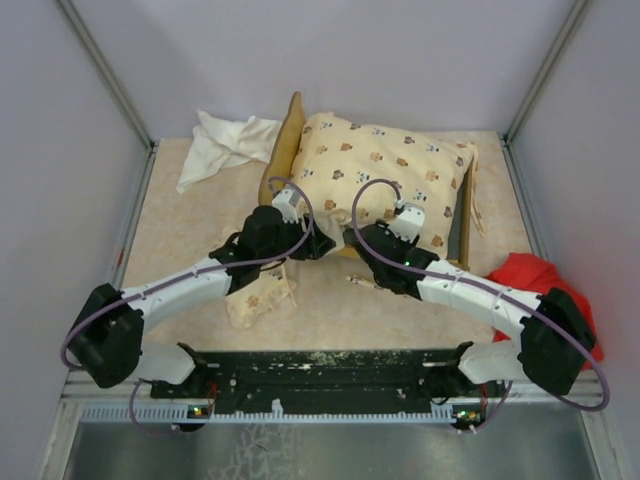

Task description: Set up the pet bed

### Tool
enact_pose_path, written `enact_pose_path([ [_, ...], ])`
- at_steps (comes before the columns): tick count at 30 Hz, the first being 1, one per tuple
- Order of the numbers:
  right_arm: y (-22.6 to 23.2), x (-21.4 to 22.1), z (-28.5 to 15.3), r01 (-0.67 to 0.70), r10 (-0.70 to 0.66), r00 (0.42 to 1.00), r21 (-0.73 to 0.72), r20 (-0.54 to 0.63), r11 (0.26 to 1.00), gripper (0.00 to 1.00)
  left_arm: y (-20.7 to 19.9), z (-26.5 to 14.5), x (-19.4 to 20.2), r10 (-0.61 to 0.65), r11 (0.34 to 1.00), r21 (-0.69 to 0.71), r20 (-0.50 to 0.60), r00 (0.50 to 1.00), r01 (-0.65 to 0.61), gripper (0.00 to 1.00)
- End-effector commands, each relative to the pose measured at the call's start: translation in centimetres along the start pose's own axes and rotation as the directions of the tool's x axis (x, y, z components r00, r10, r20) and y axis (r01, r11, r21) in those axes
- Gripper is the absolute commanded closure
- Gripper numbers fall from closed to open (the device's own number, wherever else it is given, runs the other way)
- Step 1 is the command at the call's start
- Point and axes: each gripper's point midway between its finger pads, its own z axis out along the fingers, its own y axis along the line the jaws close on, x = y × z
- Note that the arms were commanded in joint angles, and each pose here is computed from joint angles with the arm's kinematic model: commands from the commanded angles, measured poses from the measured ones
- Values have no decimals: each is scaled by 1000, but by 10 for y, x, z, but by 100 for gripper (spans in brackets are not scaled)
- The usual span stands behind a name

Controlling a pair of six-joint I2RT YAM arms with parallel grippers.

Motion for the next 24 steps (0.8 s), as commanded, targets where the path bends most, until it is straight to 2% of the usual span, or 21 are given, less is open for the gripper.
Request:
enact_pose_path([
  [1, 2, -17, 11, -56, 56, 996, 11, 66, 998, 47, -2, 19, -13, 11, 1000, -14, 50, 999, -10, 36],
  [6, -15, -15, 13, 36, -41, 995, 51, 93, 998, 58, 22, 31, 9, -15, 992, -126, -35, 999, 10, 36],
  [7, -18, -14, 12, 56, -60, 994, 43, 95, 998, 64, 28, 32, 12, -14, 989, -148, -42, 999, 8, 37],
  [8, -21, -13, 11, 71, -74, 993, 34, 95, 997, 74, 33, 31, 15, -10, 985, -171, -48, 999, 1, 40],
  [10, -27, -11, 7, 101, -101, 990, 10, 99, 995, 91, 42, 29, 19, 10, 978, -207, -56, 998, -21, 53],
  [13, -33, -11, 1, 136, -132, 986, -31, 106, 990, 100, 49, 22, 21, 63, 972, -222, -78, 995, -79, 89],
  [14, -35, -11, -1, 147, -141, 984, -45, 108, 988, 100, 51, 20, 24, 89, 968, -224, -99, 991, -109, 98],
  [18, -42, -12, -7, 199, -188, 973, -80, 131, 977, 100, 60, 5, 25, 108, 949, -279, -138, 984, -144, 100],
  [24, -50, -32, -20, 227, -211, 960, -73, 184, 971, 100, 65, -9, 11, 132, 934, -325, -79, 988, -150, 100],
])
